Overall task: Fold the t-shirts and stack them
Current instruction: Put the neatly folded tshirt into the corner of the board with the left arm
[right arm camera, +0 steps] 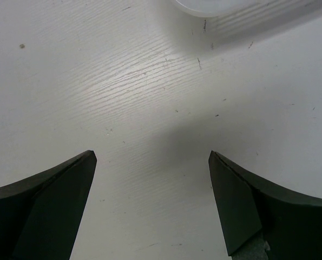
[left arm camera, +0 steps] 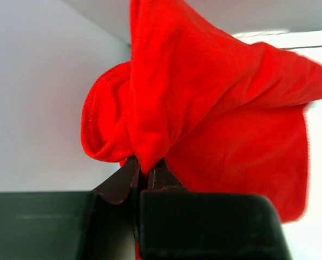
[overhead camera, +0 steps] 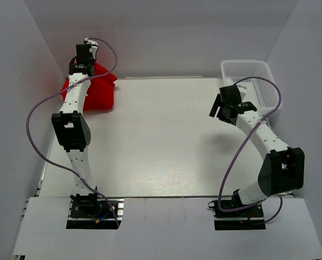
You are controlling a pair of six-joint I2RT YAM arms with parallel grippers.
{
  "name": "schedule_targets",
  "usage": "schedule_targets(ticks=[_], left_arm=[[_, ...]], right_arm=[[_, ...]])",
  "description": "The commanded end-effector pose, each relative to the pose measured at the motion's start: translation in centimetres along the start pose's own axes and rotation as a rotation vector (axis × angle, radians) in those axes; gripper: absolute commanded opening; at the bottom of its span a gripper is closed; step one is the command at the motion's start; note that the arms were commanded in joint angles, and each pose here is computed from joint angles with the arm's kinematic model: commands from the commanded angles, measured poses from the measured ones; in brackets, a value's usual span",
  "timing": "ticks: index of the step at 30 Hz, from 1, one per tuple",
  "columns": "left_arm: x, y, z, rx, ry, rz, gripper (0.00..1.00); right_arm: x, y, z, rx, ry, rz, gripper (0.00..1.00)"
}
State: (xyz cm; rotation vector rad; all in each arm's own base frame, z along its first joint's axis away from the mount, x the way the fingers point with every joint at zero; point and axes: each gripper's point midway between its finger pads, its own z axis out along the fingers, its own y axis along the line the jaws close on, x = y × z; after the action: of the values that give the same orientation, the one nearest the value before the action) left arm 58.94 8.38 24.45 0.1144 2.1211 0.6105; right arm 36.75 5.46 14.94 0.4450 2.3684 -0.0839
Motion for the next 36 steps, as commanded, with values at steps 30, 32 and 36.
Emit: schedule_targets(ticks=[30,32,36], left_arm=[[5.5,9.6,5.7,-0.305,0.090,-0.166,1.00],[4.4,10.4,4.6,-0.314,0.063,-0.187,1.00],[2.6,11.9,2.0,-0.338,0.021,-0.228,1.00]], right_arm=[[-3.1,0.5,-1.8,0.021,-0.013,-0.032,0.90],[-3.3,0.5,-2.2,0.014,-0.022,-0.028,0.90],[-3.4,0.5,-3.0,-0.009,-0.040,-0.018,0.90]])
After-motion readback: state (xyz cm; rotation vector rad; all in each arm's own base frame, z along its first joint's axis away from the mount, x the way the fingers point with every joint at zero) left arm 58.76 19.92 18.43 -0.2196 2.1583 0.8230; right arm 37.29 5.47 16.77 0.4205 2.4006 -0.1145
